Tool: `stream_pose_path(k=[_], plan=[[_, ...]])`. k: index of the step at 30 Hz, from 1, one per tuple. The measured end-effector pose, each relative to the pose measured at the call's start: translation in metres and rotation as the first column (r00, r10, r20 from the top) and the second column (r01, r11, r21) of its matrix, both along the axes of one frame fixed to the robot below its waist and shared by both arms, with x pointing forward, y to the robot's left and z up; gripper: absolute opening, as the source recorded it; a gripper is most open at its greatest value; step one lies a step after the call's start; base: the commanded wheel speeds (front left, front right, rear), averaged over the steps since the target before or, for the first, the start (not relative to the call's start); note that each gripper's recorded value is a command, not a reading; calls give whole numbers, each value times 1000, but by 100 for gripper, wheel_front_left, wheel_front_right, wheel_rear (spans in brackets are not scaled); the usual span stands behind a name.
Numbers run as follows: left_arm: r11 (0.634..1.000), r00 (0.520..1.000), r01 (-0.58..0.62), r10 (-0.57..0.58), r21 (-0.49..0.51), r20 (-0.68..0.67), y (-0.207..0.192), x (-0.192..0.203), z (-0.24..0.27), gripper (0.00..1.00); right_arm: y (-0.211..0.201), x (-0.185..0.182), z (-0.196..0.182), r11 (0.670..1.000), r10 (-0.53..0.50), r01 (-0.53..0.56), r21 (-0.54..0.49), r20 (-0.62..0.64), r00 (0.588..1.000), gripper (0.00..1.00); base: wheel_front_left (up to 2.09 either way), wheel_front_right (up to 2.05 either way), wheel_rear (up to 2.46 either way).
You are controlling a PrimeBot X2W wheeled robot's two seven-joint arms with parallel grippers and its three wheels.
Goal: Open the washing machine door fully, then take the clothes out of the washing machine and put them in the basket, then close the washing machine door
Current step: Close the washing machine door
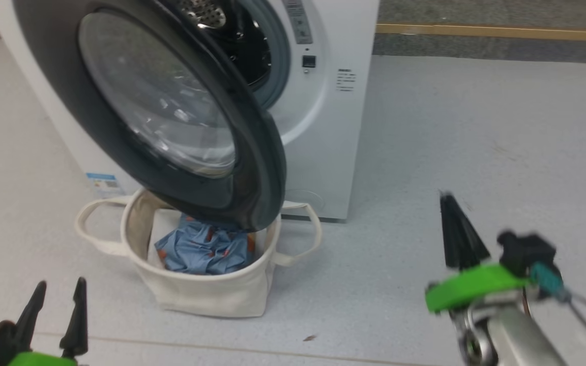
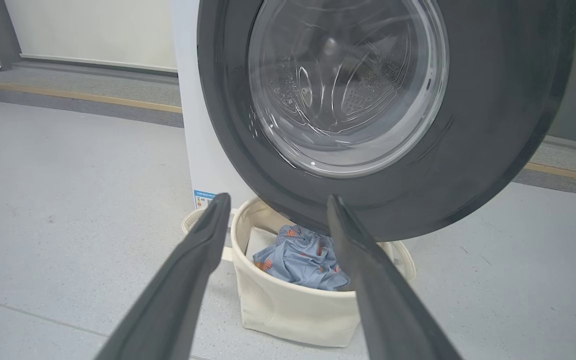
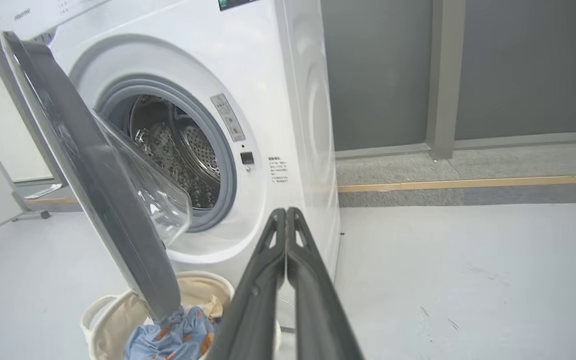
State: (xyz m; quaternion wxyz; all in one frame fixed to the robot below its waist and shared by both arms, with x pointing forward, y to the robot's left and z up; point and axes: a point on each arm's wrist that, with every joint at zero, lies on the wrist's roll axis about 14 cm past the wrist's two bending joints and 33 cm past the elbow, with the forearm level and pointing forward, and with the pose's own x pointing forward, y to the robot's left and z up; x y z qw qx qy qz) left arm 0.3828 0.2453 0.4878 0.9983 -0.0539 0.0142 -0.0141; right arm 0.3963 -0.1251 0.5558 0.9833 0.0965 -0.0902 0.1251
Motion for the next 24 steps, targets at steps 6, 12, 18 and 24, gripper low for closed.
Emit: stream_pose_path(k=[6,12,18,24], plan=[[1000,999,-11,11,3,30,-3,5,9,100,44,25,52,986,166,-167,-3,102,981,0,0,0,0],[999,998,-54,54,-5,33,5,-5,9,100,112,33,87,930,368,-367,-35,169,914,0,0,0,0],[996,996,-85,85,2,20,8,-23,4,100,177,24,93,845,532,-532,-45,166,831,0,0,0,0],[993,992,-122,122,0,34,14,-36,10,100,236,11,64,752,655,-657,60,53,754,0,0,0,0]])
